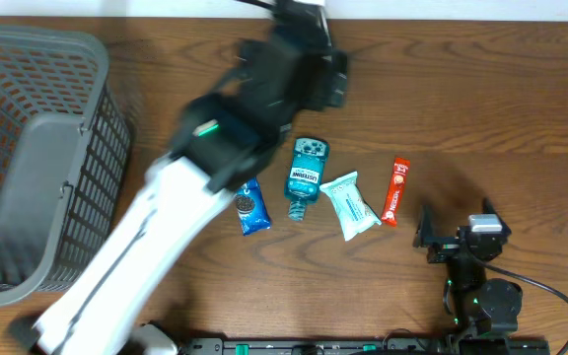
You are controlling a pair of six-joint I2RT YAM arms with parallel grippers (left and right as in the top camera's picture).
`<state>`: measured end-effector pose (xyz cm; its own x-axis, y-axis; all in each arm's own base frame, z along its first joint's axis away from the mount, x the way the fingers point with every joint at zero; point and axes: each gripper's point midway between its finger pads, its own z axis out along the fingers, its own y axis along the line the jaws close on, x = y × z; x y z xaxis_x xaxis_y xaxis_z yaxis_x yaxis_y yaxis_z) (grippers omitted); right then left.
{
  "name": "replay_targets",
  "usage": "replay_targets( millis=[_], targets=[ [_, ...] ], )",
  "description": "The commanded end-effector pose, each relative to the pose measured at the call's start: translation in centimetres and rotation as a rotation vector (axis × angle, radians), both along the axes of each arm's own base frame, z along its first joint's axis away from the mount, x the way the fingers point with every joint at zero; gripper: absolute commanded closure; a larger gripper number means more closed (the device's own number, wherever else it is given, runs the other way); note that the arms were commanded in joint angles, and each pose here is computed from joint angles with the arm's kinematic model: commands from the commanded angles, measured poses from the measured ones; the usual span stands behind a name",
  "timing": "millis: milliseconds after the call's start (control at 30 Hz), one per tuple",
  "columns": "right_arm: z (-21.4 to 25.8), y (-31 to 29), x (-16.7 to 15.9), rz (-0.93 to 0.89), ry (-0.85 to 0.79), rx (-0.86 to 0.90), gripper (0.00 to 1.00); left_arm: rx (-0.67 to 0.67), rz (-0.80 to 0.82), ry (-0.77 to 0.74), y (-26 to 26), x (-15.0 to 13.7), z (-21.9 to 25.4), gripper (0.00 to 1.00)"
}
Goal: Scan the item barcode
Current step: 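Retract the left arm to rest and move the right gripper toward the sachet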
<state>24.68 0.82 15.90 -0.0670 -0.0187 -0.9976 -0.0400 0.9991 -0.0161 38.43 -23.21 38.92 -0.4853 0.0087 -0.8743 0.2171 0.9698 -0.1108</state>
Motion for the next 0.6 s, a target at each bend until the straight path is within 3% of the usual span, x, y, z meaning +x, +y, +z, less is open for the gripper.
replay_targets(
  millis=[0, 333, 467, 567],
  targets=[
    [0.1, 2.3, -0.3, 0.135, 0.0, 0.061, 0.01, 0.05, 0.096, -0.197, 6.2, -2.6, 7.3, 0.02],
    [1.3, 2.5, -1.0, 0.139, 0.045, 0.129, 0.01, -0.007, 0.1, -0.547, 15.2, -14.1, 18.9, 0.02],
    [0.1, 2.5, -1.9, 0.131, 0.163, 0.135, 0.01, 0.021, 0.288, -0.664, 20.6, -17.0, 21.9, 0.02],
    [-0.5, 2.6, -2.3, 0.133, 0.222, 0.139, 0.01, 0.133, 0.419, -0.686, 23.4, -17.8, 22.6, 0.02]
  ],
)
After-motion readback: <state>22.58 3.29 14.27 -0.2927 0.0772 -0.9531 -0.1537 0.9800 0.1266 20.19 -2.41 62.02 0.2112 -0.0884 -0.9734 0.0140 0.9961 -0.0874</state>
